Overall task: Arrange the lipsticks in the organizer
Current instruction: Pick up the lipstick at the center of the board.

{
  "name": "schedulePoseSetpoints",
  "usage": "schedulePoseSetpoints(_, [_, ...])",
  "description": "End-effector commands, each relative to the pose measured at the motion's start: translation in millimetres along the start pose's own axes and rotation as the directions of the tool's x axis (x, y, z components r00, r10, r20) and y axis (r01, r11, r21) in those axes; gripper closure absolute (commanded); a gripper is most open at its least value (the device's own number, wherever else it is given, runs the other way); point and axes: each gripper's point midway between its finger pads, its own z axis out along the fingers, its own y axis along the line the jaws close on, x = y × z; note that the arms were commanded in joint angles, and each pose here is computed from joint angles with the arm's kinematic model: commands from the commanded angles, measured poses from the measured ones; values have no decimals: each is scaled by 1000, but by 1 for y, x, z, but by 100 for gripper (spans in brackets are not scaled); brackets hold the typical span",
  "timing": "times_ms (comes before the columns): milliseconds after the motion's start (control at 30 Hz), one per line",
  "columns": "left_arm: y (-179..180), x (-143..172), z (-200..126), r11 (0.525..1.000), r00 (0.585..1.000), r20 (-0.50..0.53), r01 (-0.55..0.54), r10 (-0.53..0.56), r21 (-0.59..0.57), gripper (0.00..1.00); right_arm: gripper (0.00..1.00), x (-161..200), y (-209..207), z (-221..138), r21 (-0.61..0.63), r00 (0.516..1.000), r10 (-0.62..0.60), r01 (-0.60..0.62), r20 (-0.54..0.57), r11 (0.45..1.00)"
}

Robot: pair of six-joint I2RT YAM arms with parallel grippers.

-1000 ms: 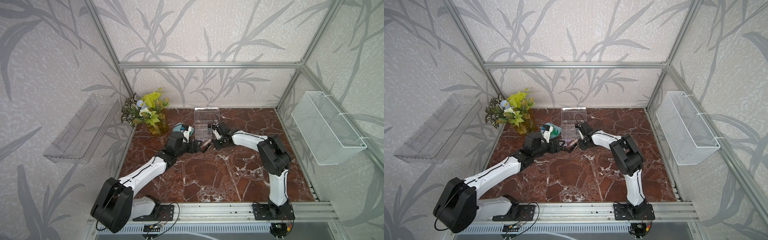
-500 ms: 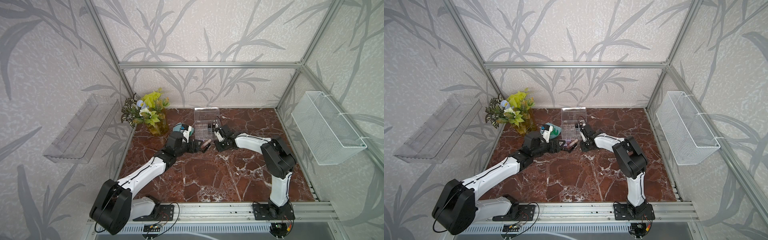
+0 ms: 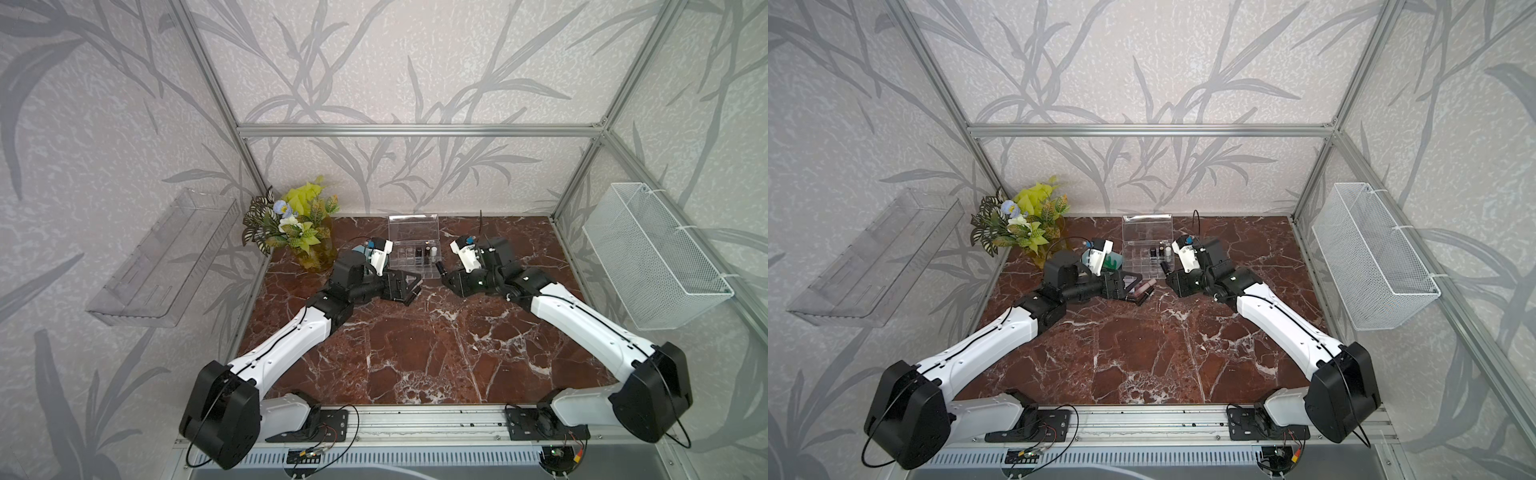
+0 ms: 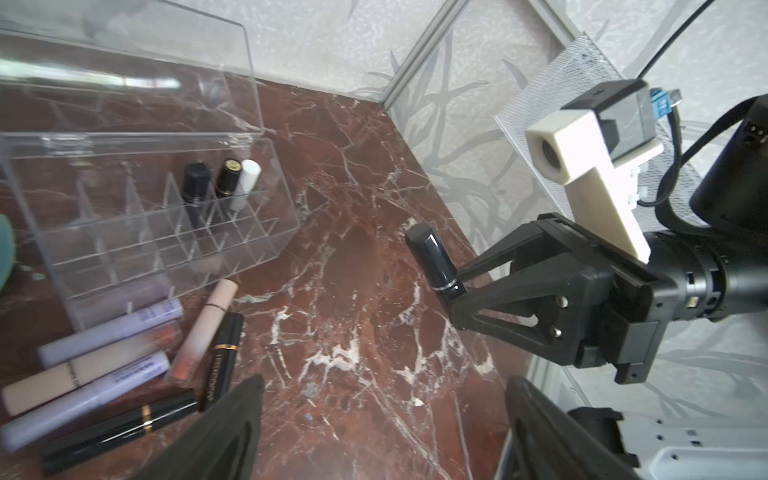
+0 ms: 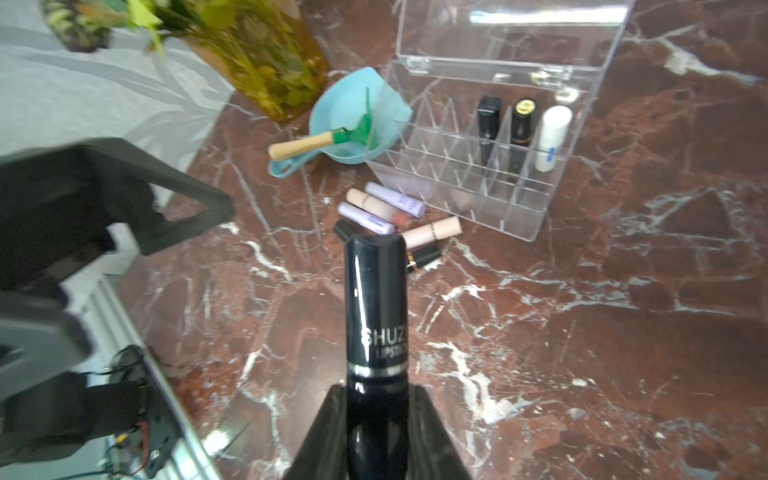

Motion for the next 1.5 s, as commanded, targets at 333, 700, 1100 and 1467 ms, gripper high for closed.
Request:
schedulePoseSetpoints(333, [-73, -32, -17, 949, 998, 50, 31, -49, 313, 26, 76, 0, 81, -35, -416, 996, 64, -81, -55, 906])
schedulePoseSetpoints(700, [-86, -34, -22, 927, 997, 55, 34, -59, 373, 52, 76, -1, 90, -40, -462, 996, 67, -85, -55, 883])
schedulePoseSetpoints(1100, [-84, -21, -18, 925, 998, 9, 49, -57, 377, 40, 77, -5, 96, -48, -478, 997, 62, -75, -42, 875])
schedulePoseSetpoints(1467, [-92, -18, -19, 914, 999, -10, 53, -53, 401, 39, 77, -8, 99, -52, -485, 998, 58, -67, -35, 872])
